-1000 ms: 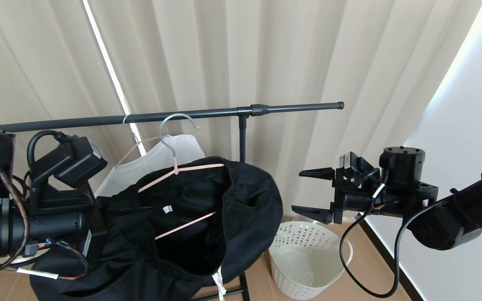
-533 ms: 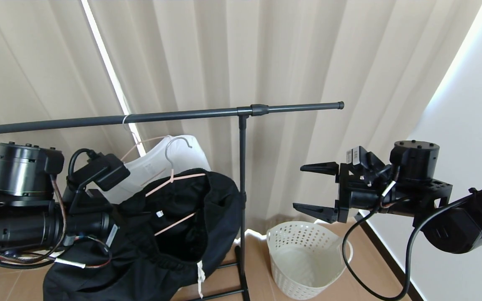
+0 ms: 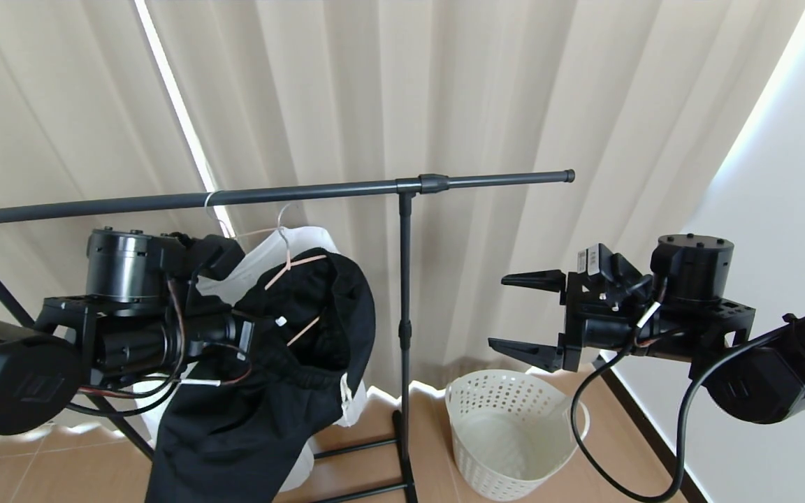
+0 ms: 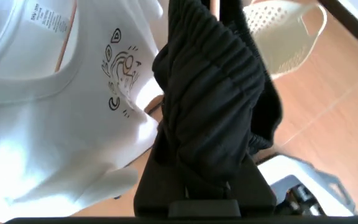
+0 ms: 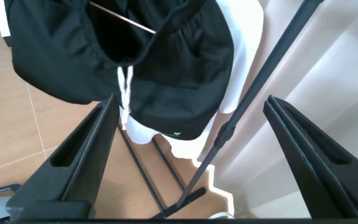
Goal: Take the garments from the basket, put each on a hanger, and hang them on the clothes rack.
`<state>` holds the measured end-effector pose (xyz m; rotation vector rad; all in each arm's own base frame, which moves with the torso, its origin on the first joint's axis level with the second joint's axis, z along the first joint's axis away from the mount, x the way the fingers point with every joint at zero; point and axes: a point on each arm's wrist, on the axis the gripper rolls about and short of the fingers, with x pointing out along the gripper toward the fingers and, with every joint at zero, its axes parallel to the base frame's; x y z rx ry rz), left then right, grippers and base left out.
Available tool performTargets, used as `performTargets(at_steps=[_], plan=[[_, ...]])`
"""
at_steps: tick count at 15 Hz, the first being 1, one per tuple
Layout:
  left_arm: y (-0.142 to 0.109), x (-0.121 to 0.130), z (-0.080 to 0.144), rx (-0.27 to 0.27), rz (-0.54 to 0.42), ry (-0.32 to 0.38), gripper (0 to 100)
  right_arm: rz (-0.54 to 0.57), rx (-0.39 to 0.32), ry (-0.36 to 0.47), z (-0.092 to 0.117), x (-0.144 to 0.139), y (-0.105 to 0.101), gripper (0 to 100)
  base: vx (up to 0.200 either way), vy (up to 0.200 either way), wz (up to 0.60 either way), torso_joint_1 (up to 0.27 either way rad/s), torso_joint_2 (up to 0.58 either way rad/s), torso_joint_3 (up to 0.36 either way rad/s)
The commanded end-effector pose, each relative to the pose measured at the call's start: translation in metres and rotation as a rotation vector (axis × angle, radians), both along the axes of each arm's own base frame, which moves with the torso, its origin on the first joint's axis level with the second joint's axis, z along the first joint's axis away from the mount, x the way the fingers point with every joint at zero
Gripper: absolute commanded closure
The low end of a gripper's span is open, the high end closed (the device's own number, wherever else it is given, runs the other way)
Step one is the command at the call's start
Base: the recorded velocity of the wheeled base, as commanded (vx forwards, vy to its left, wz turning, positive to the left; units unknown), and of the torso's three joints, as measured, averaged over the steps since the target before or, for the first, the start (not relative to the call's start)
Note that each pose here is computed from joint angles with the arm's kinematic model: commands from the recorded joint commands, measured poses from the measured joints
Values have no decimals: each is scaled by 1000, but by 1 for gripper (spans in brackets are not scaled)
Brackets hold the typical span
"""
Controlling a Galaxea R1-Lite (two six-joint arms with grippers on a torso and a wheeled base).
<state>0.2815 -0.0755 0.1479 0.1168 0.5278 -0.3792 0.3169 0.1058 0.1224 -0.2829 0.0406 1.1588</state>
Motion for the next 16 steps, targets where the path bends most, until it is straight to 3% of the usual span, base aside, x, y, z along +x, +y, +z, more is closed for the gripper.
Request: performTargets(at_steps=[1, 4, 6, 9, 15, 16], plan=[[-14, 15, -9, -30, -7, 10, 100, 0, -1, 1, -1, 0, 0, 0, 0, 0, 0, 0, 0, 0], [-18, 25, -8, -66, -10, -94, 100, 0, 0, -1, 0, 0, 0, 0, 0, 0, 0, 0, 0, 0], [-20, 29, -9, -88, -3, -122, 100, 0, 0, -3, 1, 0, 0, 0, 0, 0, 0, 0, 0, 0], [-21, 34, -7, -148, 21, -135, 100, 0, 1, -4, 1, 0, 0, 0, 0, 0, 0, 0, 0, 0], [-22, 40, -10, -174, 28, -175, 100, 0, 0, 0, 0, 0, 0, 0, 0, 0, 0, 0, 0, 0], [-23, 42, -10, -205, 39, -179, 100, 0, 0, 0, 0, 0, 0, 0, 0, 0, 0, 0, 0, 0]])
